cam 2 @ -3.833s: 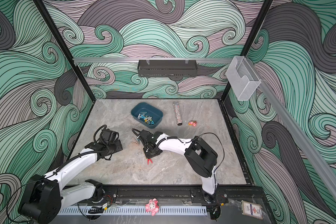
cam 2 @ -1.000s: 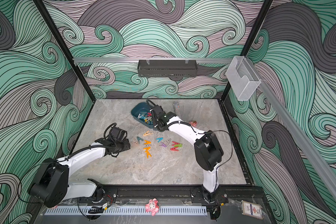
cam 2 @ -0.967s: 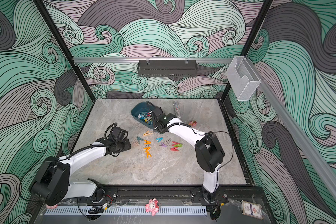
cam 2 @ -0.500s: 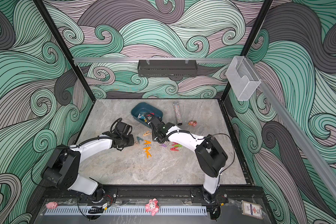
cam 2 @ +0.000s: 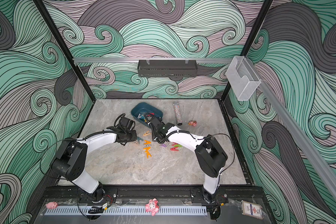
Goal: Put the clothespins into the storage box
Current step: Pick up the clothespin from the center of the board.
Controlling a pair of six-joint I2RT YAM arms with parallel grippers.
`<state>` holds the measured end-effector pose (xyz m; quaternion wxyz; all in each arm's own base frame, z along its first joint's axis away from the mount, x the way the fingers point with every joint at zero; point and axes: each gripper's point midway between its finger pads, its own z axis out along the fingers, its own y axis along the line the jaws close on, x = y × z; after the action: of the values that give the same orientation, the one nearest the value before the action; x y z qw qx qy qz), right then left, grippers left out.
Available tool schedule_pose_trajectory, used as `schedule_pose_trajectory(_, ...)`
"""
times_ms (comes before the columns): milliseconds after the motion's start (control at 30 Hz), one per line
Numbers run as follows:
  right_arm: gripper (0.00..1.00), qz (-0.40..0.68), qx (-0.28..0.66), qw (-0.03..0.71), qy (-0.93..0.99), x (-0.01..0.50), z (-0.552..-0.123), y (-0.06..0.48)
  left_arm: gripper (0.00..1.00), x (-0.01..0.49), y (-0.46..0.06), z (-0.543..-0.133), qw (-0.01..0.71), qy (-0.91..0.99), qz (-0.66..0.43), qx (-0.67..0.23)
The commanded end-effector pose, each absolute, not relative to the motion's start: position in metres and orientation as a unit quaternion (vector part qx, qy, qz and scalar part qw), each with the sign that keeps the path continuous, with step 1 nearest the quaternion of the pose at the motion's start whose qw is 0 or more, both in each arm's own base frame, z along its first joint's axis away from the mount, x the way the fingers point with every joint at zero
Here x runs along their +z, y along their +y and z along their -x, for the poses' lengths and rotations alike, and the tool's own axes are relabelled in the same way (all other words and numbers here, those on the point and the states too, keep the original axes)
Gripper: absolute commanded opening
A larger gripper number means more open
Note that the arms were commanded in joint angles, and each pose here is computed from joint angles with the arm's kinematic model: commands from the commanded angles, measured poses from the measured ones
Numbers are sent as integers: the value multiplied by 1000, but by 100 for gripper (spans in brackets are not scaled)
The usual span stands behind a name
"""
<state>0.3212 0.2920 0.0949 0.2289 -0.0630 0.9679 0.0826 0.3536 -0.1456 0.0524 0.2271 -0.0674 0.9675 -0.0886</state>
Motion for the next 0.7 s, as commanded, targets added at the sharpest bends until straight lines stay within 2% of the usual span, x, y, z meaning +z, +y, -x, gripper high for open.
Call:
schedule_pose_trajectory(0, 40, 51, 72, 234, 968, 93, -320, 287, 32, 48, -141, -361, 224, 971, 56, -64)
schedule_pose_trajectory(333, 40, 51, 67, 237, 968, 92, -320, 284, 30, 50, -126, -354, 221, 973, 57, -39)
schedule_pose_trajectory(667, 40, 50, 60, 238, 968, 92, -318, 279, 26, 27, -130, -356, 200, 977, 60, -40)
